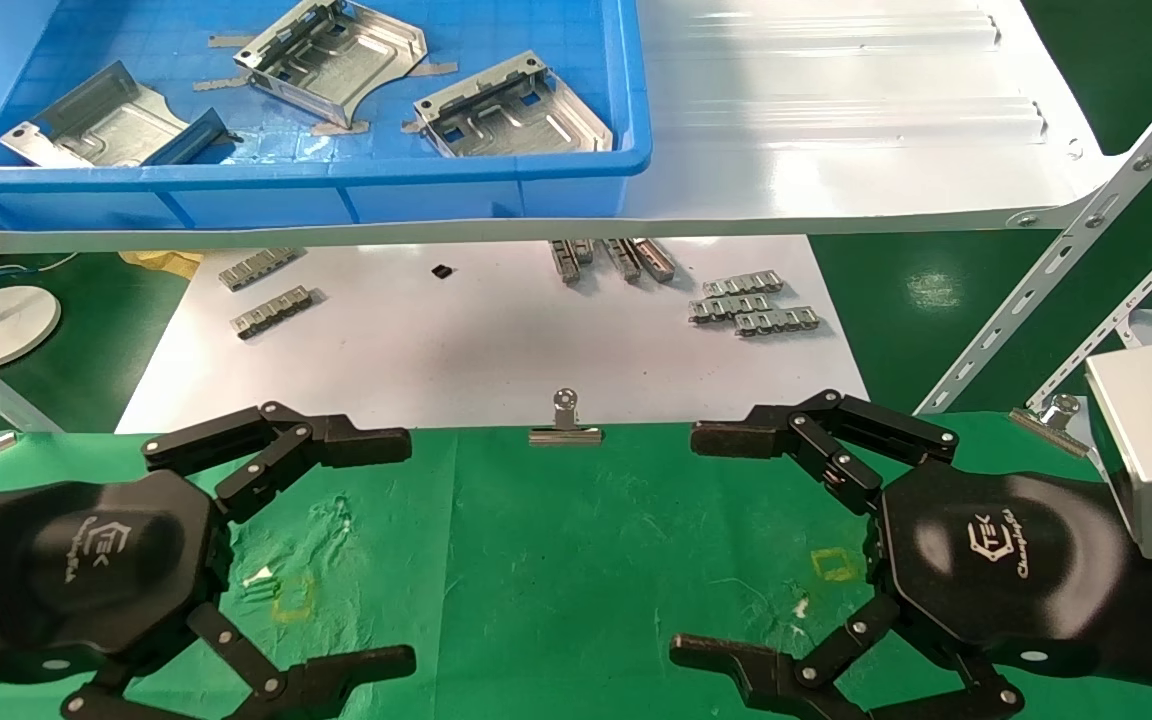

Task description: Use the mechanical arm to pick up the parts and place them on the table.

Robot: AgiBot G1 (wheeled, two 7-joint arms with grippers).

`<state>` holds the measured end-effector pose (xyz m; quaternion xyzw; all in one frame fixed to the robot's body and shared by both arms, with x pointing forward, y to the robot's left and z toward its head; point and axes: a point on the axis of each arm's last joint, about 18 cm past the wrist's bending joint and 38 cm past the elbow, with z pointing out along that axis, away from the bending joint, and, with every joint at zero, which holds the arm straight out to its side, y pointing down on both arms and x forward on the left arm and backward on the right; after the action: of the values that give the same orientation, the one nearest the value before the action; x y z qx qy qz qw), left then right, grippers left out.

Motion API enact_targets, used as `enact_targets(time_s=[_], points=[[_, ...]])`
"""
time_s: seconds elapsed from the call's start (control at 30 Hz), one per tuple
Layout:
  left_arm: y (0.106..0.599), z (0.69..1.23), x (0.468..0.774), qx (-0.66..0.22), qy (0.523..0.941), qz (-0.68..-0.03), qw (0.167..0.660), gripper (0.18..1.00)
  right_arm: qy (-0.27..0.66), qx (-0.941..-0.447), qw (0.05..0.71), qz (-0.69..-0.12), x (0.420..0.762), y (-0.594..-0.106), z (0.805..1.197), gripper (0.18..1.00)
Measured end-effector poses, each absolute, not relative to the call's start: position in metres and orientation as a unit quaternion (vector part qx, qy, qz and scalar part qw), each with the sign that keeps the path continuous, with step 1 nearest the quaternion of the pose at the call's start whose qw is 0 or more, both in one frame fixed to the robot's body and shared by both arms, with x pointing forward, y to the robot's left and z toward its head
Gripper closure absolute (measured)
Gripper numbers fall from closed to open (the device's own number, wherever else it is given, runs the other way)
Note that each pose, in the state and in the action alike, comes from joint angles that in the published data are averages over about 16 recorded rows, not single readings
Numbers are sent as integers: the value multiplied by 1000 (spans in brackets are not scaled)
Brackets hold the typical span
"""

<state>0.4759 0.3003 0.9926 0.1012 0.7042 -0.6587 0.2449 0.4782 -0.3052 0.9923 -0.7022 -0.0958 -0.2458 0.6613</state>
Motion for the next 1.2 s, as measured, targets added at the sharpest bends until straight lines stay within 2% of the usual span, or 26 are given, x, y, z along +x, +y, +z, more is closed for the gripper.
enact_targets(time_s=[0.3, 0.7, 0.9, 1.2], points=[[300, 993, 476, 101, 704, -659, 245, 184, -96, -702, 661, -246, 478, -305, 992, 193], [300, 993, 476, 101, 704, -659, 245, 184, -96, -702, 661, -246, 478, -305, 992, 305], [300, 993, 476, 101, 704, -659, 245, 184, -96, -702, 661, -246, 478, -305, 992, 414], [300, 996, 476, 102, 704, -657, 249, 184, -96, -702, 661, -246, 478, -305, 992, 626]])
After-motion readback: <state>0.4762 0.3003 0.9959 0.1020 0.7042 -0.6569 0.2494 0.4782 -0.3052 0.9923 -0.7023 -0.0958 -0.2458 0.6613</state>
